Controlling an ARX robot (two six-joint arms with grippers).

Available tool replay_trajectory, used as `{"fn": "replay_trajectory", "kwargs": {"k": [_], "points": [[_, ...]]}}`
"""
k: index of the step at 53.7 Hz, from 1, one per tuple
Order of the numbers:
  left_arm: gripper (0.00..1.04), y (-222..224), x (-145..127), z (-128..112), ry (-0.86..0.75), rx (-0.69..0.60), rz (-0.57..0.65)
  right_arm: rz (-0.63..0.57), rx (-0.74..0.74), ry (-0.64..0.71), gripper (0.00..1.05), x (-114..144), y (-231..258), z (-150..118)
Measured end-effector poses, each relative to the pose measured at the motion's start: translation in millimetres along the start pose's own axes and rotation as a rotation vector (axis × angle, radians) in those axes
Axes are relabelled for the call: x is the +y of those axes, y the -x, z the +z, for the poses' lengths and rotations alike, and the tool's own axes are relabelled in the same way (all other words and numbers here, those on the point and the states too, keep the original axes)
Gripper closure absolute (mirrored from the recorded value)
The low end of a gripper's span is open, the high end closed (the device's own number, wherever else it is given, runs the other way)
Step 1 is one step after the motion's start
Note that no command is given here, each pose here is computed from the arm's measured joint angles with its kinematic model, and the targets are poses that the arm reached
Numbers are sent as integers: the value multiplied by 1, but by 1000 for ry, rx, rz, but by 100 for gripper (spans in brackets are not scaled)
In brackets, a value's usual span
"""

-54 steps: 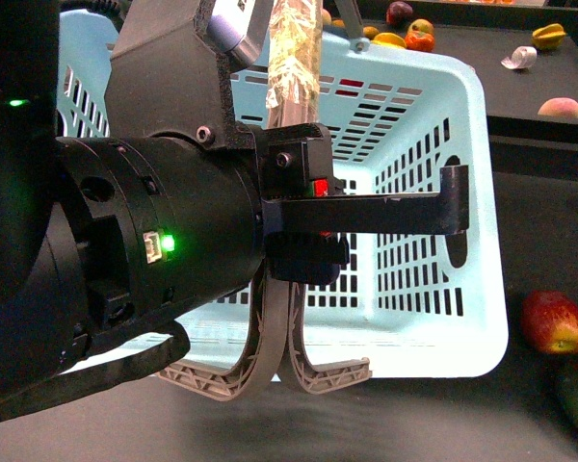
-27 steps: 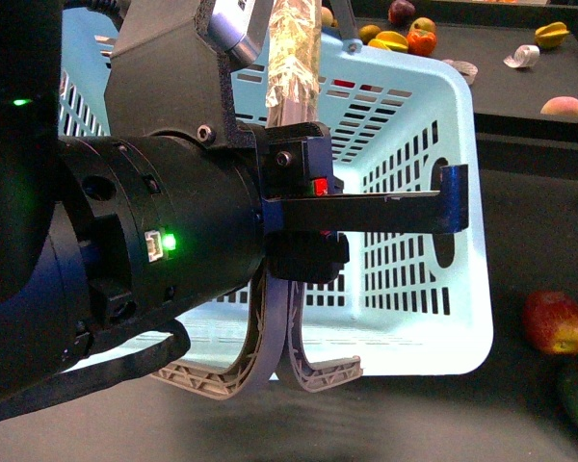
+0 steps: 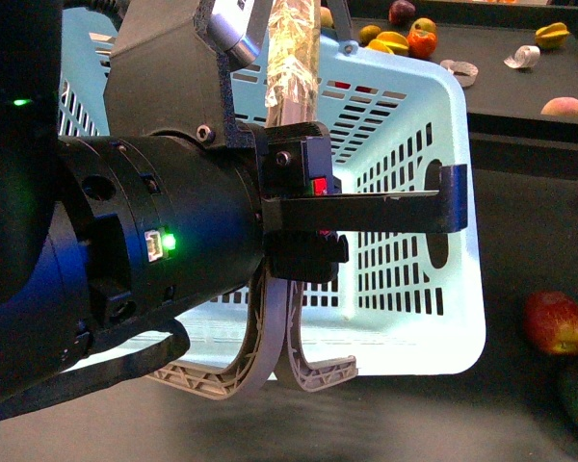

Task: Pick mango with right arm and hold basket with left

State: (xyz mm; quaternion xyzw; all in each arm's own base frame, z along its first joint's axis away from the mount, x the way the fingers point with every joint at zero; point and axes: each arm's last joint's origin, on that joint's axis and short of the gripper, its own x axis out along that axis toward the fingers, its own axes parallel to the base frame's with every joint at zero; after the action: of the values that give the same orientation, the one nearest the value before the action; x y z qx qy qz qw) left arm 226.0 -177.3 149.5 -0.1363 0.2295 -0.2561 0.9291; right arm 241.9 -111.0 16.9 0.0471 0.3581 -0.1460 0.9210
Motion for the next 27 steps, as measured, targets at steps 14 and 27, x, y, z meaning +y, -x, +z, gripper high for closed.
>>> {"fn": "replay_trajectory", "kwargs": {"k": [14, 27], "points": [[99, 0, 0, 0, 0, 2, -5, -49, 72, -14, 8, -9, -34, -13], [99, 0, 0, 0, 0, 1, -2, -82, 126, -27, 8, -17, -64, -20]]}}
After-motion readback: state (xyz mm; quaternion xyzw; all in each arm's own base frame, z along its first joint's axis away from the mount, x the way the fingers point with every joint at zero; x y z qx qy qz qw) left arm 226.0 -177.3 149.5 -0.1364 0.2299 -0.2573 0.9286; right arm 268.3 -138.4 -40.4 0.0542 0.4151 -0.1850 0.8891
